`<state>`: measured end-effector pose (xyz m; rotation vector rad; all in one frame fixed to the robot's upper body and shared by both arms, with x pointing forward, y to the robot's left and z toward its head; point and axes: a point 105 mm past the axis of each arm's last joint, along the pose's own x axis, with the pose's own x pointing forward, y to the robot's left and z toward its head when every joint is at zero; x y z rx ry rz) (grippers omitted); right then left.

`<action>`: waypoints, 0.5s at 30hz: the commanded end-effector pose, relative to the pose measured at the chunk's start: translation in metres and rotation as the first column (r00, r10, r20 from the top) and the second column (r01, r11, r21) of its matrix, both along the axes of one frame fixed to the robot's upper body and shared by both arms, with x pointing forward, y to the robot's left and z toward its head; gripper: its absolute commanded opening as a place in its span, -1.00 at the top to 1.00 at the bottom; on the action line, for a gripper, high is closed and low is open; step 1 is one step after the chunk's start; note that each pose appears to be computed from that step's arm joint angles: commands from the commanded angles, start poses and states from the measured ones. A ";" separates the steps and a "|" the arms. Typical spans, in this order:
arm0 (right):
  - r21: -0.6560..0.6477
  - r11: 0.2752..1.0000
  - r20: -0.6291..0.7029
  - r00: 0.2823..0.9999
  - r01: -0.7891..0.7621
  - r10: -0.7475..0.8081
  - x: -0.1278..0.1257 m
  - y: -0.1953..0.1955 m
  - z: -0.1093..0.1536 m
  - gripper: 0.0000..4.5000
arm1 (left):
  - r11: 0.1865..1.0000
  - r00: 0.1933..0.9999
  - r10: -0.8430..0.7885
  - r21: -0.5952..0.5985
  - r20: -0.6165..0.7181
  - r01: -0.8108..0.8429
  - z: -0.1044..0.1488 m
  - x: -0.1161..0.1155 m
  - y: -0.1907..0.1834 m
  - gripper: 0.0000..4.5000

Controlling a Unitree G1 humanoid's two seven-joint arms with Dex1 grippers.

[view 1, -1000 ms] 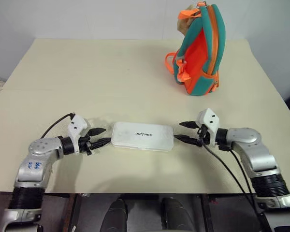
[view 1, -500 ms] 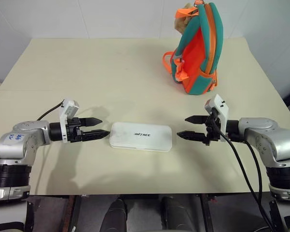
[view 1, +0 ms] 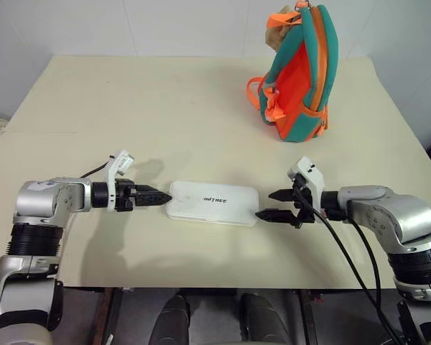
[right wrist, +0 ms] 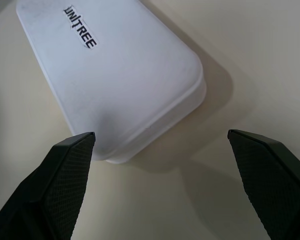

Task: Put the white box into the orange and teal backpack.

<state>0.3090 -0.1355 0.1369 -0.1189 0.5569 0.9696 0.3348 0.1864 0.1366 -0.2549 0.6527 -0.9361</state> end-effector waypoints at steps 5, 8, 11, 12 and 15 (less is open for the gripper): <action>0.031 0.999 0.036 0.999 -0.024 0.023 0.000 0.012 0.013 -1.00 | 0.998 0.995 -0.029 -0.064 -0.092 0.023 -0.010 -0.004 -0.016 -0.98; 0.033 0.999 0.036 0.999 -0.024 0.023 -0.002 0.013 0.016 -1.00 | 0.996 0.990 -0.063 -0.064 -0.123 0.055 -0.009 -0.012 -0.018 -0.98; 0.031 0.999 0.035 0.999 -0.024 0.023 -0.004 0.012 0.018 -1.00 | 0.994 0.981 -0.107 -0.033 -0.161 0.103 -0.010 -0.024 -0.016 -0.98; 0.029 0.999 0.034 0.999 -0.026 0.025 -0.005 0.012 0.018 -1.00 | 0.993 0.978 -0.119 -0.020 -0.172 0.118 -0.010 -0.027 -0.015 -0.98; 0.027 0.999 0.031 0.999 -0.028 0.027 -0.007 0.011 0.018 -1.00 | 0.991 0.972 -0.131 -0.002 -0.193 0.133 -0.010 -0.032 -0.012 -0.98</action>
